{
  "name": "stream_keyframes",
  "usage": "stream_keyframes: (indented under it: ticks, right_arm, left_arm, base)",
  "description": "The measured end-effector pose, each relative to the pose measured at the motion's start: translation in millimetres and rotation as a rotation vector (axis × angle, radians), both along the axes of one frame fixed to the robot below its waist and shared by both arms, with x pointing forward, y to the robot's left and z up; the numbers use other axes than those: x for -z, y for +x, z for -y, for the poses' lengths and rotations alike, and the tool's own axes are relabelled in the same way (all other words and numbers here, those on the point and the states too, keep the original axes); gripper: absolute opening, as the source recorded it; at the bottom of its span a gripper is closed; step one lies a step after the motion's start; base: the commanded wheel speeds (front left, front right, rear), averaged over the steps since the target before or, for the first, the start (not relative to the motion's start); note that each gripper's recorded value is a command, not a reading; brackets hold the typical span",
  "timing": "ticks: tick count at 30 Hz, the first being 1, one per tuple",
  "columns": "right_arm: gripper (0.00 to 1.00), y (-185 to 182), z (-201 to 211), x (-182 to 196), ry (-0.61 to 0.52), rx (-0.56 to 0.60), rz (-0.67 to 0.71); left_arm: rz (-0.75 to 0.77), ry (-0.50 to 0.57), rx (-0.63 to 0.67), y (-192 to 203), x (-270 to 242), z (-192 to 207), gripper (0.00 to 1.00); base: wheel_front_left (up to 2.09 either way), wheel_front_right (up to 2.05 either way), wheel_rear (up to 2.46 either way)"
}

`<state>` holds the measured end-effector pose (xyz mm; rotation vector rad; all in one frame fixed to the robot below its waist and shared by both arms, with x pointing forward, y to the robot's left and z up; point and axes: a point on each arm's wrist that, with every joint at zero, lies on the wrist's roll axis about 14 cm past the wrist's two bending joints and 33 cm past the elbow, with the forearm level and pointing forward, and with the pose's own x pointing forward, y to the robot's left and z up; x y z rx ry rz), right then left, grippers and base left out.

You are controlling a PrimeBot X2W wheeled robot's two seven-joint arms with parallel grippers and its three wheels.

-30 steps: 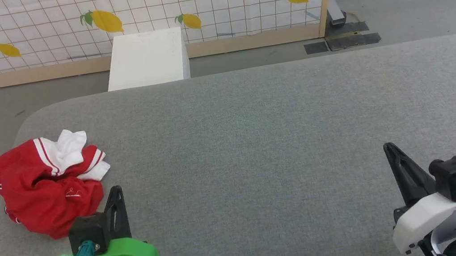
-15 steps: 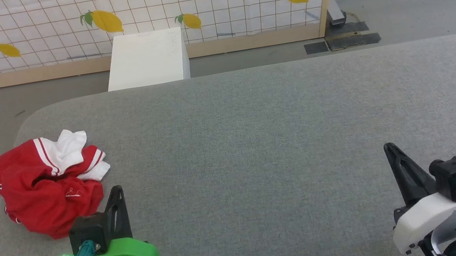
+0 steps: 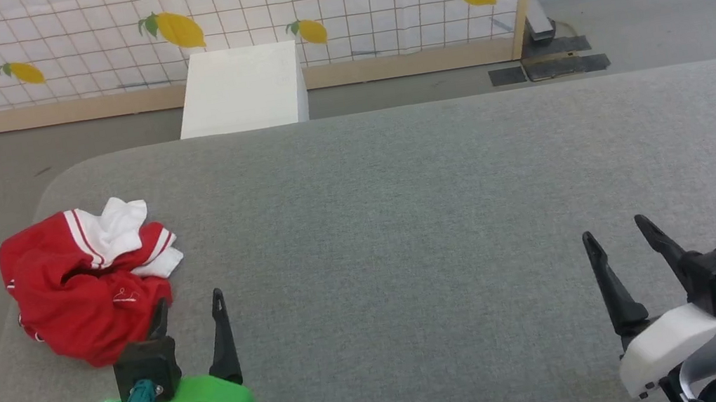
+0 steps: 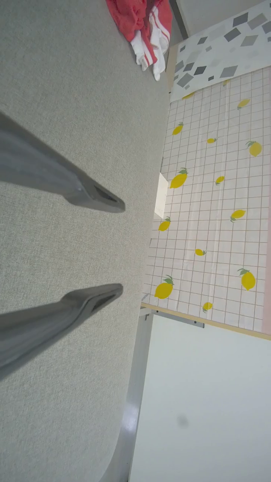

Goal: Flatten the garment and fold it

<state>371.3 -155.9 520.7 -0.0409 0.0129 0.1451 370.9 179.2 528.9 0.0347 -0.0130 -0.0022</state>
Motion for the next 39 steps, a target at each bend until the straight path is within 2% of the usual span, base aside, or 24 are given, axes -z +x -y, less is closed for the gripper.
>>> stream_keyframes:
  ticks: [39]
  right_arm:
    - [1.0,28.3,-89.2,1.1,0.042,-0.255,0.032]
  left_arm:
    - [0.035,-0.031,-0.298,-59.2,4.9,-82.7,1.0]
  base:
    - [0.0,0.0,0.0]
